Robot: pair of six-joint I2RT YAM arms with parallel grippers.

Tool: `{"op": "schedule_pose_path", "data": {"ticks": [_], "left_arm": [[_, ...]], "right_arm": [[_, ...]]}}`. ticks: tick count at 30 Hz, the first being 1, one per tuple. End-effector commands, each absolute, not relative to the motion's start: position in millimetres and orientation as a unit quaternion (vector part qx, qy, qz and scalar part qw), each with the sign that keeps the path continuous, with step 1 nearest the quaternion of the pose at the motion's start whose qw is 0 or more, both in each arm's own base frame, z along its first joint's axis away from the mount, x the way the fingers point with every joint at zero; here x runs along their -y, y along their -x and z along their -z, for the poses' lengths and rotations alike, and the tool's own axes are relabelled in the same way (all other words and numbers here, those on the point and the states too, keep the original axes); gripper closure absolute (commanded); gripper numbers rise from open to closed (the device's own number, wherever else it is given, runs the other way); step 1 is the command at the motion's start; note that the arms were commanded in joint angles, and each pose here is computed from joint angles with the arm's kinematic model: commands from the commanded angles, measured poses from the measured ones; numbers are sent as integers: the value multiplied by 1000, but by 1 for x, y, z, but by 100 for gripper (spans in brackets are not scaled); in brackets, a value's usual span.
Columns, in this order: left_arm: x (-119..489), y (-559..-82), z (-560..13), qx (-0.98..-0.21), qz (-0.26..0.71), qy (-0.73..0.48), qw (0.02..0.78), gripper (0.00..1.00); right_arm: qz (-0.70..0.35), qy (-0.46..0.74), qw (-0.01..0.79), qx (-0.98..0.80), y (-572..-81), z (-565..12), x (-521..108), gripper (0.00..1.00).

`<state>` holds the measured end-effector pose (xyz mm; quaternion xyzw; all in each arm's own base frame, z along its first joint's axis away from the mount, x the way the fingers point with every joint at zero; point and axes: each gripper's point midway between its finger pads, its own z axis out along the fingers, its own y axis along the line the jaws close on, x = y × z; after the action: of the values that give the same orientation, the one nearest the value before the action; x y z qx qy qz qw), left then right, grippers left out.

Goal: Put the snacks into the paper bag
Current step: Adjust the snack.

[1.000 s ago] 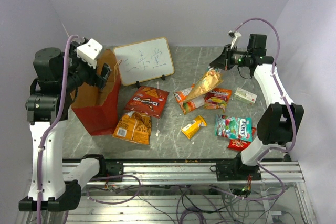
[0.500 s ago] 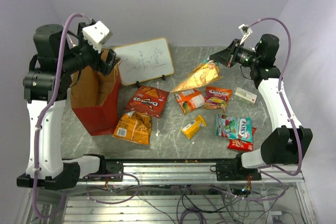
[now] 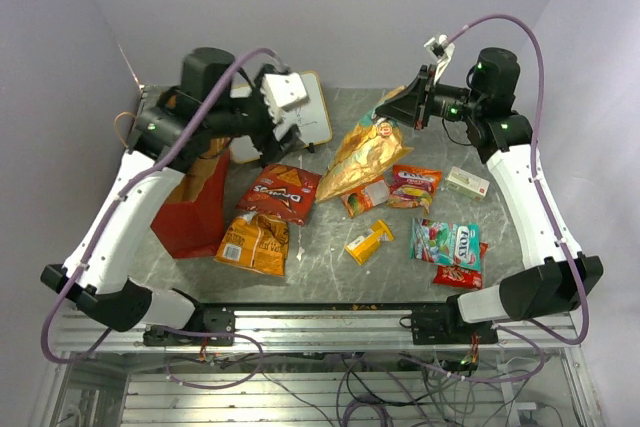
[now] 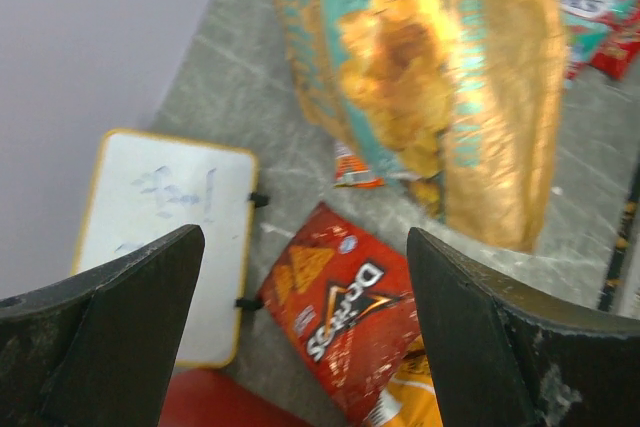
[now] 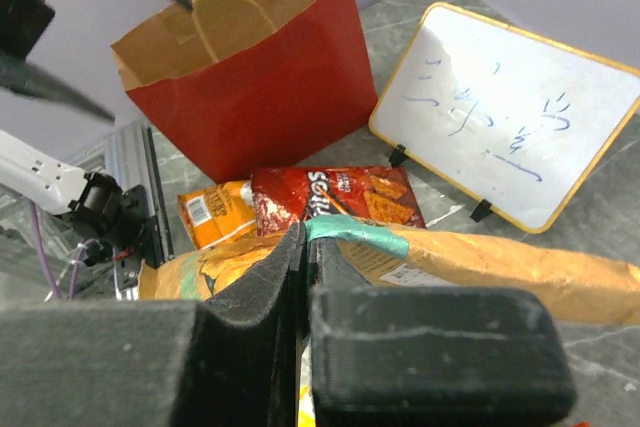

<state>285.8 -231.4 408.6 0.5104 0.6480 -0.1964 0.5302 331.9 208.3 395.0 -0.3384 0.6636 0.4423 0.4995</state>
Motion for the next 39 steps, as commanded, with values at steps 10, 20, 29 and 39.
{"op": "schedule_pose_path", "data": {"ticks": [10, 20, 29, 39], "left_arm": [[294, -254, -362, -544, 170, -655, 497, 7], [294, -245, -348, -515, 169, -692, 478, 7], [273, -248, -346, -508, 159, -703, 473, 7], [273, -234, -334, -456, 252, -719, 459, 7]], "right_arm": [[-420, 473, 456, -626, -287, -373, -242, 100], [-416, 551, 436, -577, -254, -360, -256, 100], [-362, 635, 364, -577, -219, -324, -273, 100], [-326, 685, 350, -549, -190, -324, -280, 100]]}}
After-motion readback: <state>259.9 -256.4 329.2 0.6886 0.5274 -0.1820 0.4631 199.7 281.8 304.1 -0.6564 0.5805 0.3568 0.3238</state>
